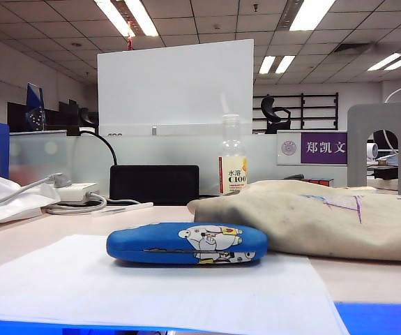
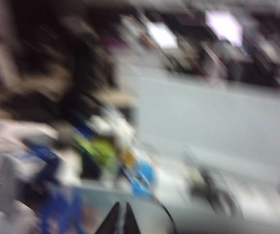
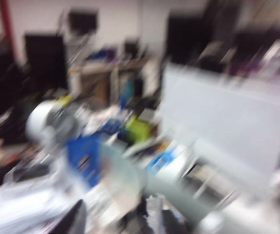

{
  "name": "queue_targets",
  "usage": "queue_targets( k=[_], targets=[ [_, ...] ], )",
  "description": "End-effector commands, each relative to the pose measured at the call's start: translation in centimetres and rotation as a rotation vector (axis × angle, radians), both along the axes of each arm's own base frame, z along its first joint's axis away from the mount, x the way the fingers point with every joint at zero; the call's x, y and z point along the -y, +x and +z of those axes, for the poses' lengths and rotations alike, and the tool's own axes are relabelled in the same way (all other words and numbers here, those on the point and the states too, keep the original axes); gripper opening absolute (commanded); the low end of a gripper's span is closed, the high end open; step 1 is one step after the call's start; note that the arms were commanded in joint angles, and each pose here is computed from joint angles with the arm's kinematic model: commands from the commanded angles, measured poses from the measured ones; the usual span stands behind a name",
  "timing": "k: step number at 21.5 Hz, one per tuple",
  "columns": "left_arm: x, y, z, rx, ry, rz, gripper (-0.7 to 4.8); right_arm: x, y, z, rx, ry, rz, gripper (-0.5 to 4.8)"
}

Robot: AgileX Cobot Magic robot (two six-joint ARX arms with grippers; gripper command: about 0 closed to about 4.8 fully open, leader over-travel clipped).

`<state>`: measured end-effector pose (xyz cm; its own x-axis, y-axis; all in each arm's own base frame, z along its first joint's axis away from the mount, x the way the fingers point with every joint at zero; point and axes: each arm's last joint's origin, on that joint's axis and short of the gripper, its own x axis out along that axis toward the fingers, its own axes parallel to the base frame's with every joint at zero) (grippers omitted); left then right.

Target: Take the glasses case out of the canvas bag and put it on the table.

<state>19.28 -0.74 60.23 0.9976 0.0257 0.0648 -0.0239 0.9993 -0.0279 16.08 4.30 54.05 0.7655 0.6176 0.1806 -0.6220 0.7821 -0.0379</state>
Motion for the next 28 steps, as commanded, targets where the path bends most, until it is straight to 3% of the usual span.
queue_targets(
  k=[1, 3, 5, 8, 10, 12, 15, 17, 20, 22, 26, 28],
  targets=[
    [-3.2, -4.7, 2.5, 0.215, -0.083, 0.13, -0.06, 1.6, -5.0, 1.7, 0.181, -0.005, -0.255, 0.39],
    [-4.2, -6.7, 2.9, 0.262, -0.108, 0.187, -0.06, 2.3, -7.2, 2.2, 0.234, 0.007, -0.331, -0.03],
    [-4.4, -7.9, 3.2, 0.291, -0.111, 0.203, -0.06, 2.8, -8.8, 2.3, 0.265, 0.002, -0.374, -0.05],
    [-3.3, -9.1, 3.3, 0.288, -0.095, 0.102, -0.06, 3.6, -12.4, 1.5, 0.261, -0.052, -0.522, -0.05],
    [-2.1, -10.7, 3.3, 0.291, -0.022, 0.044, -0.06, 3.9, -14.1, 0.7, 0.253, -0.08, -0.548, -0.05],
    [-1.1, -13.4, 3.6, 0.34, 0.08, -0.005, -0.06, 4.3, -15.8, -0.9, 0.229, -0.092, -0.545, -0.05],
    [-0.8, -18.2, 3.3, 0.39, 0.129, 0.062, -0.06, 4.7, -17.8, -4.9, 0.142, -0.123, -0.549, -0.05],
    [-0.7, -19.8, 2.4, 0.346, 0.146, 0.078, -0.06, 4.8, -18.5, -7.9, 0.073, -0.139, -0.545, -0.06],
    [-0.8, -19.0, -0.1, 0.186, 0.183, 0.075, -0.06, 4.8, -18.5, -12.7, -0.03, -0.046, -0.52, -0.06],
    [-0.8, -18.8, -1.7, 0.151, 0.163, 0.07, -0.06, 4.8, -18.3, -15.6, -0.076, -0.021, -0.515, -0.06],
    [-0.6, -22.6, -5.2, 0.278, 0.106, 0.078, -0.06, 4.4, -16.7, -20.4, -0.201, 0.036, -0.44, -0.06],
    [-0.4, -24.3, -7.1, 0.278, 0.102, 0.076, -0.06, 4.1, -15.6, -22.0, -0.225, 0.05, -0.396, -0.06]
  ],
)
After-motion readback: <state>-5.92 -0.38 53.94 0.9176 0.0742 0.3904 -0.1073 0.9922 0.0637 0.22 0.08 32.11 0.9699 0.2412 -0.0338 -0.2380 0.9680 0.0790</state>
